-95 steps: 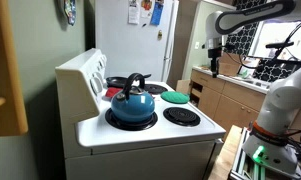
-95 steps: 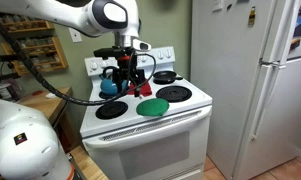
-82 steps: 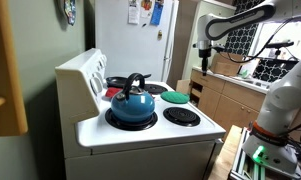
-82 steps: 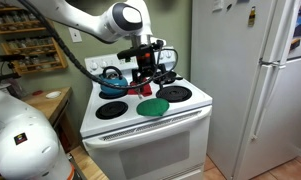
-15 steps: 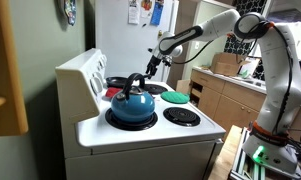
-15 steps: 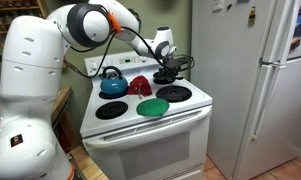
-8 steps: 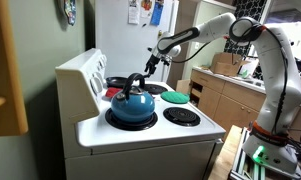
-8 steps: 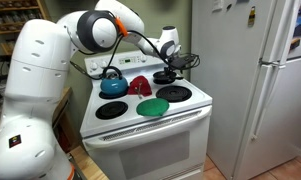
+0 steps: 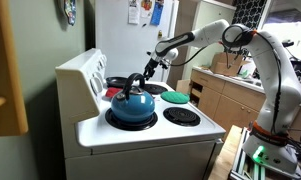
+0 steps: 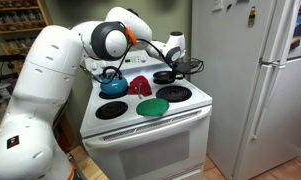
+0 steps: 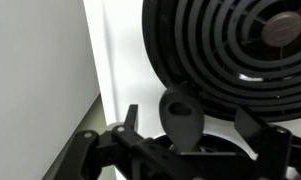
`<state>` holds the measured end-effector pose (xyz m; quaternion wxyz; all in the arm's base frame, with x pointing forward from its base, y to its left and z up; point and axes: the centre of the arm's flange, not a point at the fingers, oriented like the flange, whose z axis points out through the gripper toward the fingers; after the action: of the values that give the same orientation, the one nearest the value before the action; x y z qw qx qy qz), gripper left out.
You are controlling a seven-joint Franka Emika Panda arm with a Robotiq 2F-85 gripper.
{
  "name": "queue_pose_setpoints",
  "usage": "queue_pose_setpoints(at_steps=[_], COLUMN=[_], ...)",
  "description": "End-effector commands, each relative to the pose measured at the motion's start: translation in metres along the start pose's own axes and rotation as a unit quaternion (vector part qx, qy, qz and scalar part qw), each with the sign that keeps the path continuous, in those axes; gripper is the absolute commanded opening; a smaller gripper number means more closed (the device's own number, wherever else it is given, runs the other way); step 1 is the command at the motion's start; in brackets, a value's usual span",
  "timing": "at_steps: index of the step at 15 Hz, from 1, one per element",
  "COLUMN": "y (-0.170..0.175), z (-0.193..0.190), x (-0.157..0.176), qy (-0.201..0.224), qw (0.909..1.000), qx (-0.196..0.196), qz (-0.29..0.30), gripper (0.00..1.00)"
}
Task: Move the pot to the front right stove plate
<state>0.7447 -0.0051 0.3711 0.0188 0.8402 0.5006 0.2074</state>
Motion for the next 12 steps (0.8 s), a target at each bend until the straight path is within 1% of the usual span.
queue_pose_setpoints(at_steps=[1, 3, 4, 6, 7, 11, 12], y=[0.009, 0.008, 0.008, 0.007, 0.007, 0.005, 0.005], z=[0.013, 0.015, 0.016, 0.016, 0.016, 0.014, 0.014], x=[0.005, 0.009, 0.011, 0.014, 0.015, 0.016, 0.016], qy=[0.017, 0.021, 0.023, 0.024, 0.024, 0.016, 0.016], qw=[0.9996, 0.9994, 0.9993, 0.9992, 0.9991, 0.9992, 0.9992], qx=[0.024, 0.028, 0.029, 0.031, 0.033, 0.036, 0.037], qz=[-0.004, -0.005, -0.006, -0.007, -0.008, -0.008, -0.009], gripper=[0.90, 0.79, 0.82, 0.74, 0.67, 0.34, 0.30])
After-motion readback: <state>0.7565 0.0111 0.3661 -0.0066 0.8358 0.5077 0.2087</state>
